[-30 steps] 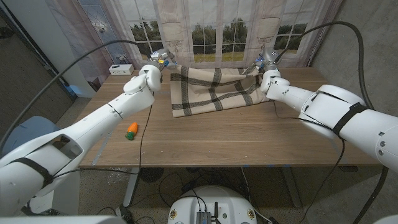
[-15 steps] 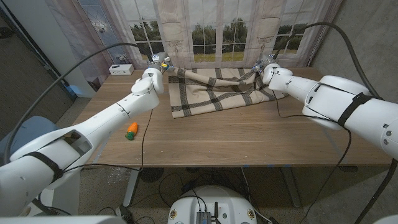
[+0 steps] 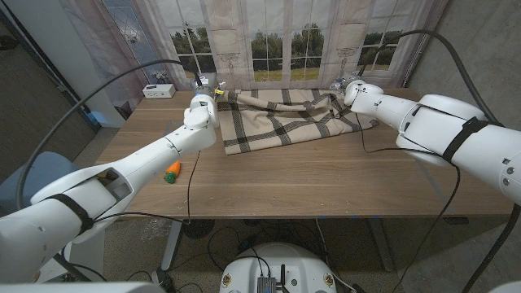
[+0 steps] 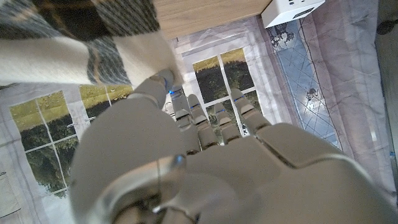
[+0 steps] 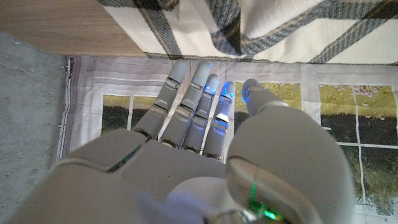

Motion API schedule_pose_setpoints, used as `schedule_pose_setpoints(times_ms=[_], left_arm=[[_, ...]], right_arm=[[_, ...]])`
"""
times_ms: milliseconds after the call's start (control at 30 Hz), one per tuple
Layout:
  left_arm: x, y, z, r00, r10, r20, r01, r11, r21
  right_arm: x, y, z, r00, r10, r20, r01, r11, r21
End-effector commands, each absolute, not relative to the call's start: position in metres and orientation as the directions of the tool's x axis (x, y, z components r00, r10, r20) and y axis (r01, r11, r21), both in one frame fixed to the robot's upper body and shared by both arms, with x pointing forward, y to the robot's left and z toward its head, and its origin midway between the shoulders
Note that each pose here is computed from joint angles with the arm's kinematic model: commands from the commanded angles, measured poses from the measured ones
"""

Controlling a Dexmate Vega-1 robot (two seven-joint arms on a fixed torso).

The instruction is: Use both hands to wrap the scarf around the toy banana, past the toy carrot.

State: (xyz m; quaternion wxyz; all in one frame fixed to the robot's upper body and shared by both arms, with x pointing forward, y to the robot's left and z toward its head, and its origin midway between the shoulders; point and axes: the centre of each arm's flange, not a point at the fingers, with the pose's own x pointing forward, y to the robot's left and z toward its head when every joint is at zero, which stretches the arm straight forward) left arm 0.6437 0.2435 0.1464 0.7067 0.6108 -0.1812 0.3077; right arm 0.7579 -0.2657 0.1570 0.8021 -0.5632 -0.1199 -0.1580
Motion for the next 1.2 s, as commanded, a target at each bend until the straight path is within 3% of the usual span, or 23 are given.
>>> schedule_pose_setpoints(times_ms=[33,200,400,800,1200], left_arm=[[0.65,0.234,0.126,0.692,0.343,0.636,-0.672,-0.017,0.74],[0.644,0.235,0.12,0.665,0.377,0.645,-0.693,-0.009,0.721],[0.635,0.234,0.115,0.722,0.321,0.614,-0.669,0.095,0.737],[0.623,0.231,0.104,0.846,0.136,0.515,-0.528,0.34,0.778],[0.616,0.225,0.092,0.88,0.056,0.472,-0.457,0.373,0.807]], right_arm=[[0.746,-0.281,0.157,0.79,-0.307,0.532,0.612,0.333,-0.717],[0.742,-0.286,0.151,0.742,-0.352,0.571,0.664,0.266,-0.699],[0.73,-0.289,0.139,0.65,-0.42,0.633,0.737,0.146,-0.66],[0.709,-0.297,0.112,0.707,-0.415,0.572,0.663,0.109,-0.74],[0.696,-0.3,0.097,0.72,-0.525,0.454,0.603,0.148,-0.784]])
